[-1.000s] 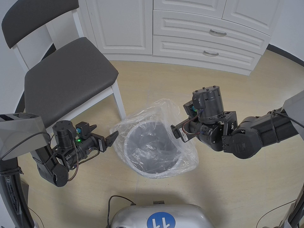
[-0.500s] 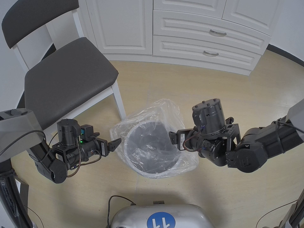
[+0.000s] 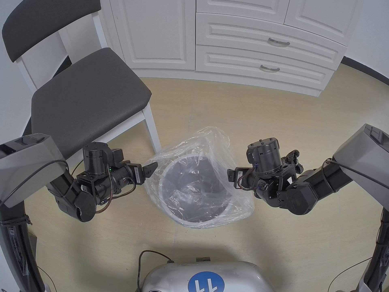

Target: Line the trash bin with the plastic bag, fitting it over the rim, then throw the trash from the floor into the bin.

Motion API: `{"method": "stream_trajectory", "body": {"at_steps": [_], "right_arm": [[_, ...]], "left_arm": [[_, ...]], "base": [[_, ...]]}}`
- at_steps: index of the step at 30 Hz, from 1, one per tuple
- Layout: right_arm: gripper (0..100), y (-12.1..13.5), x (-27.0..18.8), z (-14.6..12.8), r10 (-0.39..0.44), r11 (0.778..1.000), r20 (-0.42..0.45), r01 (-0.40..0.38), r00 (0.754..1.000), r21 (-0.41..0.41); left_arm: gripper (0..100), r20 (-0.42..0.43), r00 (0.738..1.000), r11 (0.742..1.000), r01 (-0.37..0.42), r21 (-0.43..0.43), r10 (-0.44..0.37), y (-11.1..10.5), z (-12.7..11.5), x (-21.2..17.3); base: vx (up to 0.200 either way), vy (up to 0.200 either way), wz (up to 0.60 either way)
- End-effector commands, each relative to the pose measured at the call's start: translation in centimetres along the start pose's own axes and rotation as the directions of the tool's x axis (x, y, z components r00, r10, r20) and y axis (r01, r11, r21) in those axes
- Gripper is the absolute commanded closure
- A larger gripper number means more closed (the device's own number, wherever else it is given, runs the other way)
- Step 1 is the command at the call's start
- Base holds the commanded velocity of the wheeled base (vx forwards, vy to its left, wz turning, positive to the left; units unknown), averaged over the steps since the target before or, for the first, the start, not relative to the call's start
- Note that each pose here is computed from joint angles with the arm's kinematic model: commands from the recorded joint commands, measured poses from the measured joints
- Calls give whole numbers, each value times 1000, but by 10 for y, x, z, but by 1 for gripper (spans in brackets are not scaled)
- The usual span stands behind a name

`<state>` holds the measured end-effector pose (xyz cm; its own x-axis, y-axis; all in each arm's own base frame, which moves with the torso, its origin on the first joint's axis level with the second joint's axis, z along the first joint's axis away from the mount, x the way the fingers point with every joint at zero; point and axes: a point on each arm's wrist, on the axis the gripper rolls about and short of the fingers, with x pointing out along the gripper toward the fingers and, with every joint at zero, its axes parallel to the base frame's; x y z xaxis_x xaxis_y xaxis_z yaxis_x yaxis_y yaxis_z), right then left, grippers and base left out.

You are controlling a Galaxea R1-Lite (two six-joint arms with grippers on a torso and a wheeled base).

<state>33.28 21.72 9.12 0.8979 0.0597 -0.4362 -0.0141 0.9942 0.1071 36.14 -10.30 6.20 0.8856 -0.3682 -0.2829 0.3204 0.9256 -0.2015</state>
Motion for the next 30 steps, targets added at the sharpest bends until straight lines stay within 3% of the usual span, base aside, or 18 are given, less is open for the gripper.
{"method": "stream_trajectory", "body": {"at_steps": [1,10,14,19,30], "right_arm": [[0,-15,24,-6,-43,999,-26,43,999,9],[0,-27,53,-12,-79,996,-44,80,996,25],[0,-31,66,-13,-89,995,-20,89,996,48],[0,-36,84,-20,-85,993,43,81,995,82],[0,-48,117,-40,-99,991,11,98,995,94]], "left_arm": [[0,-21,999,999,-43,-15,43,11,-17,21],[0,38,989,982,-136,-132,143,18,-19,51],[0,52,985,978,-156,-137,165,21,-20,59],[0,107,977,965,-162,-207,187,23,-19,73],[0,128,970,960,-175,-217,206,28,-28,87]], "base": [[0,0,0],[0,0,0],[0,0,0],[0,0,0],[0,0,0]]}}
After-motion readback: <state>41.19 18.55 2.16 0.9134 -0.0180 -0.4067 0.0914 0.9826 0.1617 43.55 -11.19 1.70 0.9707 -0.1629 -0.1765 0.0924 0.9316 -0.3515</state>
